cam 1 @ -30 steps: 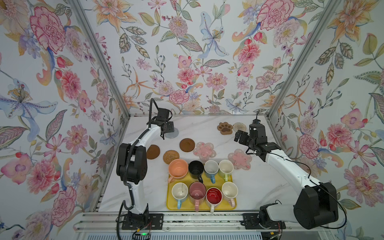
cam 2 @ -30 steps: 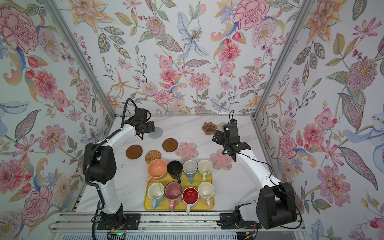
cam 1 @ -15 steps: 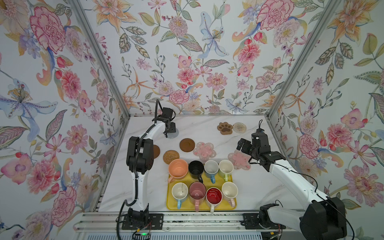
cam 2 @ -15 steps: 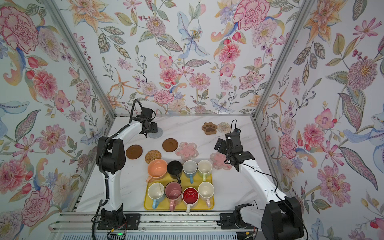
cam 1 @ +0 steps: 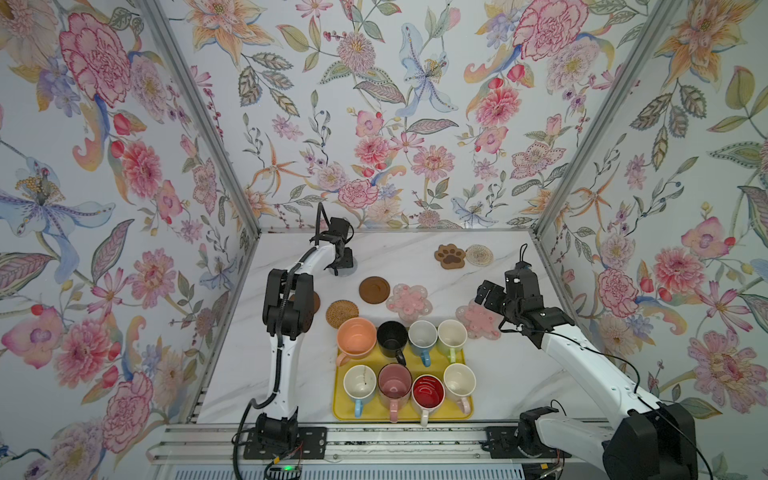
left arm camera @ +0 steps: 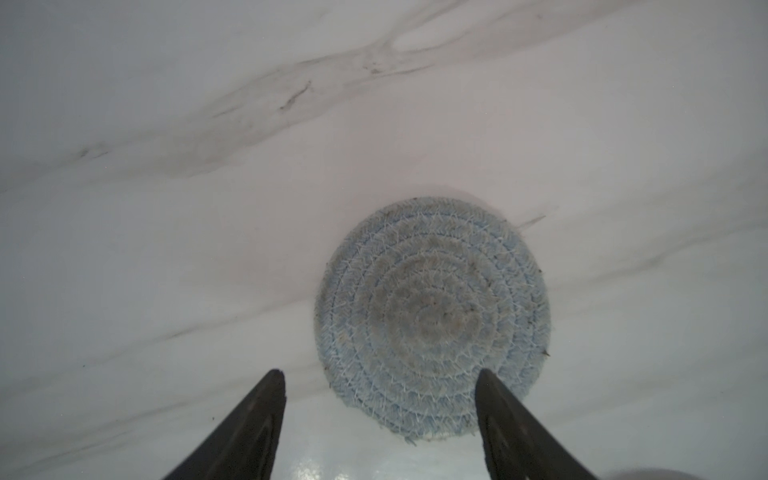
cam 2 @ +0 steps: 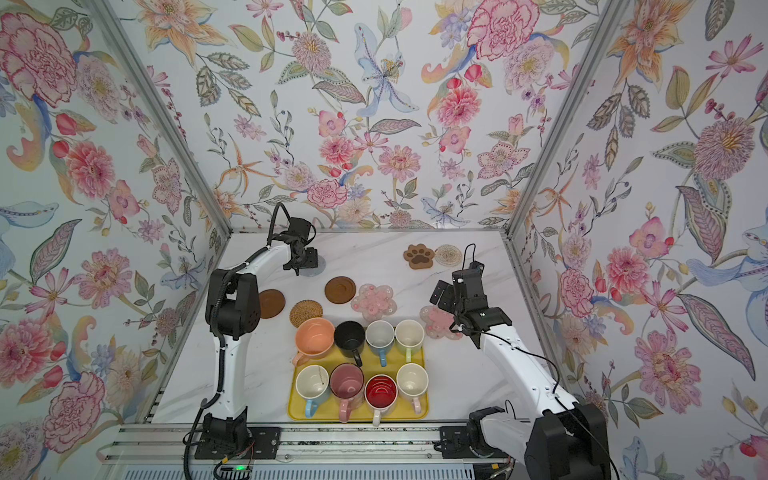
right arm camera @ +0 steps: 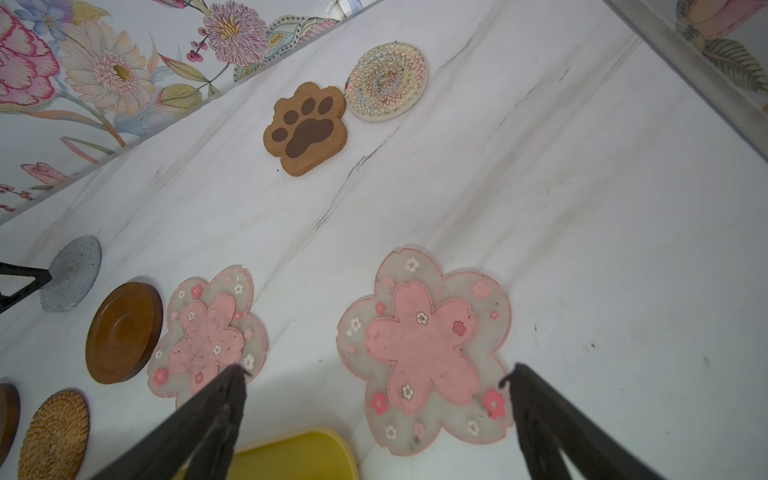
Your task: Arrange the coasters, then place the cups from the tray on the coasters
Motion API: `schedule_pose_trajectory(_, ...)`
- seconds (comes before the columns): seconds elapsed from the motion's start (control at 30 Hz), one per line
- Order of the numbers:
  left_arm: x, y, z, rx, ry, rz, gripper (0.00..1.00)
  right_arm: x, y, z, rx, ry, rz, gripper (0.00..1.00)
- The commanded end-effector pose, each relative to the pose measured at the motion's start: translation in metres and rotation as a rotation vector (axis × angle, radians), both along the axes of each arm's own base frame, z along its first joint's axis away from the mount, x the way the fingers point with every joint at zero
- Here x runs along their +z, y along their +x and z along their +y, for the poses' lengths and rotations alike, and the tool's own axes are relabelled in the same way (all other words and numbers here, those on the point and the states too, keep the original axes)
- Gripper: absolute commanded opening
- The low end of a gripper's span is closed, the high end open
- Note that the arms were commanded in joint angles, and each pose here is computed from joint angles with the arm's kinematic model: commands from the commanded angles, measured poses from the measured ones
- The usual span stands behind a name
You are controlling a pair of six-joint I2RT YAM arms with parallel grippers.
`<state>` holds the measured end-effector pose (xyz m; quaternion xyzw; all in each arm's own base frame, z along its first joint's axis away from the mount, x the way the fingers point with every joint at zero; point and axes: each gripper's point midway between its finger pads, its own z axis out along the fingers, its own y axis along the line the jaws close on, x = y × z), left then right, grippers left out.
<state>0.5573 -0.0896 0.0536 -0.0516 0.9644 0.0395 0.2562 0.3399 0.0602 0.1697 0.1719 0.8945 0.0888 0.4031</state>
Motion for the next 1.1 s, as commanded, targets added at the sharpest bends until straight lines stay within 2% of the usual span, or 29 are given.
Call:
schedule_pose_trajectory(0.0, -0.008, 0.002, -0.003, 0.008, 0.004, 0.023, 0.74, -0.001, -0.007, -0.002, -0.014, -0.004, 0.004, 0.99)
schedule_pose_trajectory(0.7, -0.037, 0.01, -0.028, -0.018, -0.06, 0.073, 0.7, 0.002, -0.007, -0.003, -0.016, -0.002, 0.0, 0.99)
schedule_pose_trajectory(1.07, -0.049, 0.015, -0.071, -0.065, -0.15, 0.078, 0.69, 0.0, -0.007, -0.006, -0.023, 0.002, 0.004, 0.99)
